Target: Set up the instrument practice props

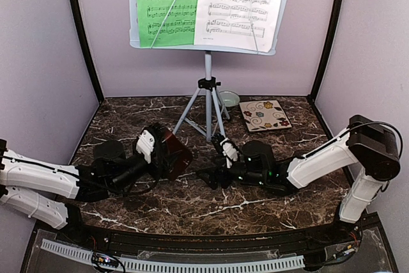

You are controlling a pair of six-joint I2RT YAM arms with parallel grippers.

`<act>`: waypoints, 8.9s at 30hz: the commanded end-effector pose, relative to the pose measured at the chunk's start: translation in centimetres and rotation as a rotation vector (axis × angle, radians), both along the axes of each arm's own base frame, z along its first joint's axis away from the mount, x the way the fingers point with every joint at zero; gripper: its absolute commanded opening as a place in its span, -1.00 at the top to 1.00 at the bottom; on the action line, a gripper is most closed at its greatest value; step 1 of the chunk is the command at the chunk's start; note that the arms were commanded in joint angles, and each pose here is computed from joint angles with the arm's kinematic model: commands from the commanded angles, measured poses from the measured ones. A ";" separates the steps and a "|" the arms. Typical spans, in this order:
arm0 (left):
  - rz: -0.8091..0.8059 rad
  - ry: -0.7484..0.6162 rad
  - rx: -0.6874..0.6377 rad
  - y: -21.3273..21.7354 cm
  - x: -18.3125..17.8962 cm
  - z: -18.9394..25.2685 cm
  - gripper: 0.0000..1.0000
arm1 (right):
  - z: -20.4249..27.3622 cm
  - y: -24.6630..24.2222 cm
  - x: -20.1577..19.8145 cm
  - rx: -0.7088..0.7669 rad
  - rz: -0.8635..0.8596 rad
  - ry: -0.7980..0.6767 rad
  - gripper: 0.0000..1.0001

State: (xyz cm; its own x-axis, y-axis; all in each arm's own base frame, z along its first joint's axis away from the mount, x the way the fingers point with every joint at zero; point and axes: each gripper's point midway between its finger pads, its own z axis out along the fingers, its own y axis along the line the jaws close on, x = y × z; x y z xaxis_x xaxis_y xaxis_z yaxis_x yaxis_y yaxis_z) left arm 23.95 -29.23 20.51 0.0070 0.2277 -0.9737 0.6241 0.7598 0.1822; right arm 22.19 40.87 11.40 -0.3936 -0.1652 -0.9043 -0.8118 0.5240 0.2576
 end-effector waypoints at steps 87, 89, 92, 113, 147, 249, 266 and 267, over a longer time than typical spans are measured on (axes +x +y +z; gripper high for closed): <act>-0.281 -0.489 -0.205 -0.8 -7.8 12.6 0.49 | 13.8 0.9 0.2 0.805 0.227 0.351 1.00; -0.283 -0.491 -0.205 -0.7 -7.8 12.5 0.49 | 14.0 0.7 0.3 0.834 0.233 0.373 1.00; -0.289 -0.497 -0.209 -0.7 -8.0 12.6 0.49 | 13.9 0.6 0.4 0.866 0.238 0.410 1.00; 0.001 -0.051 -0.205 -2.6 1.7 7.2 0.56 | 8.4 -1.5 -0.2 0.464 0.076 0.257 -0.32; -0.089 0.268 -0.172 -8.3 5.5 -2.1 -0.44 | 13.8 -3.4 3.0 0.268 -0.022 0.005 -0.83; -0.364 0.135 -0.147 -6.0 1.5 -1.1 0.20 | 6.7 -0.2 5.7 0.118 -0.019 0.244 -0.79; -0.295 0.101 -0.145 -4.6 1.2 0.5 -0.20 | 3.0 -0.8 5.6 0.067 -0.057 0.303 -0.78; -0.289 0.097 -0.142 -4.6 1.2 0.5 -0.21 | 2.9 -0.8 5.6 0.064 -0.059 0.304 -0.78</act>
State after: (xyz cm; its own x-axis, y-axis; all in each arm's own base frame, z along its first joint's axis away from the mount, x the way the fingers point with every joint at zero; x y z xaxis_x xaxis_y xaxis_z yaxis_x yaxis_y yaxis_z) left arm 25.49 -34.22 19.44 -0.0828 0.0998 -0.9916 0.8399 0.5425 -0.0156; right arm 27.99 41.07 19.19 -0.5990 -0.0031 -0.8007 -0.7101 0.4643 0.5294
